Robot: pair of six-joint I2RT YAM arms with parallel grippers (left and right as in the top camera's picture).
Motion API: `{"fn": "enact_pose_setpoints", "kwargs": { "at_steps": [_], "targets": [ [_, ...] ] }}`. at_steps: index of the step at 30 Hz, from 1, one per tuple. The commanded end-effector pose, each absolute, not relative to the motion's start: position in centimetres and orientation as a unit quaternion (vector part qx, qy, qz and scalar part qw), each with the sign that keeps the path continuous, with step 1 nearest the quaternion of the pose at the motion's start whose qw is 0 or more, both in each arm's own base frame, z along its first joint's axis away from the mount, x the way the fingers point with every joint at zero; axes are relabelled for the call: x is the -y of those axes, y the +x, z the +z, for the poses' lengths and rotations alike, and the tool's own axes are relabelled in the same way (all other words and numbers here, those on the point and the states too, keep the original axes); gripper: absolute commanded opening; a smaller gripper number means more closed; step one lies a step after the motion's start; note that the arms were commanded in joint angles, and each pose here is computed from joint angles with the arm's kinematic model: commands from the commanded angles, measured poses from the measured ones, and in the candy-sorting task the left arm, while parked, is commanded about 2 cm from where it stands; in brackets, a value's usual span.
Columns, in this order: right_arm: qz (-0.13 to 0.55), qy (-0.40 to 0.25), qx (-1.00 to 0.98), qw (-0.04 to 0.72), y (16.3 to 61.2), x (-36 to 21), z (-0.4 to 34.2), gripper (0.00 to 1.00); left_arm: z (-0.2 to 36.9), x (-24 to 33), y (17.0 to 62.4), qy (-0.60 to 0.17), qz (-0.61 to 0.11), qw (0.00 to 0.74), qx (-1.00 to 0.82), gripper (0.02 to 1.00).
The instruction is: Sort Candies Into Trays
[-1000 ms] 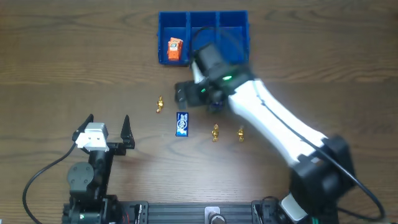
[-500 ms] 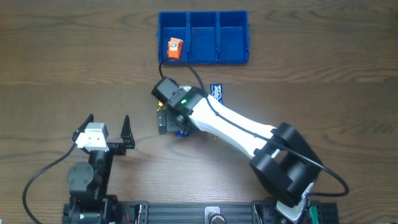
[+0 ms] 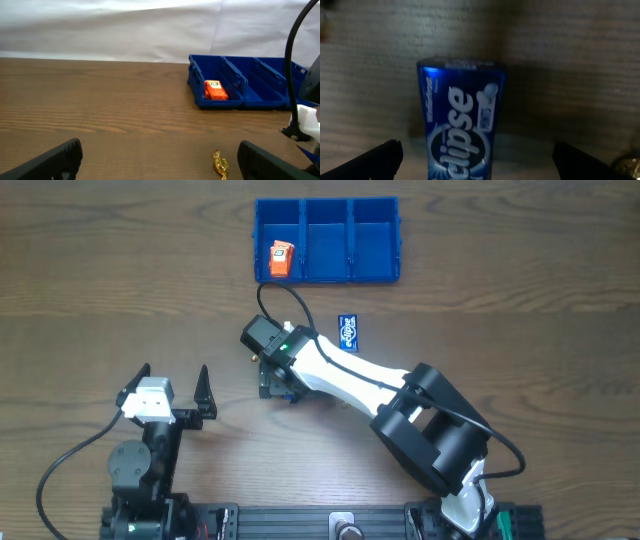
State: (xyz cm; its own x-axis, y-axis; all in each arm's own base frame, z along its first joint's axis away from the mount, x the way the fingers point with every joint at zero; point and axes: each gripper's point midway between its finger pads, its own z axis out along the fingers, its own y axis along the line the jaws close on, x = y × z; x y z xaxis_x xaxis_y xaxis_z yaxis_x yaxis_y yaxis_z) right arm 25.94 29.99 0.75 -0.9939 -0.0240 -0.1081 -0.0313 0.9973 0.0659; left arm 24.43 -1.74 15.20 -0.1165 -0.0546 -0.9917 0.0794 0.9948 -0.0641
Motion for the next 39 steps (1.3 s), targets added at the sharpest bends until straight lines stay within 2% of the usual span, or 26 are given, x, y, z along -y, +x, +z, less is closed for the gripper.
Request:
{"fn": "enact_pose_setpoints", "kwargs": {
  "at_steps": [1,14,17,21,23,30,39],
  "targets": [
    [0.03,-0.005,-0.995,0.091,27.6,-30.2,1.2,1.0,13.6,1.9,24.3,0.017,-0.051,0.646,-0.761,0.998],
    [0.02,-0.016,-0.995,0.097,28.1,-30.1,0.2,0.958,13.6,1.9,24.3,0.017,-0.051,0.646,-0.761,0.998],
    [0.02,-0.016,-0.995,0.097,28.1,-30.1,0.3,0.879,13.6,1.9,24.3,0.017,-0.05,0.646,-0.761,0.998],
    [0.02,-0.017,-0.995,0.097,28.1,-30.2,0.4,0.68,13.6,1.9,24.3,0.017,-0.051,0.646,-0.761,0.998],
    [0.02,-0.017,-0.995,0.097,28.1,-30.2,0.4,0.627,13.6,1.9,24.3,0.017,-0.051,0.646,-0.761,0.998],
    [0.019,-0.025,-0.995,0.097,28.1,-30.2,0.3,0.579,13.6,1.9,24.3,0.017,-0.051,0.646,-0.761,0.998],
    [0.021,-0.025,-0.995,0.099,28.2,-30.3,0.3,0.356,13.6,1.9,24.3,0.017,-0.051,0.646,-0.761,0.998]
  ]
}}
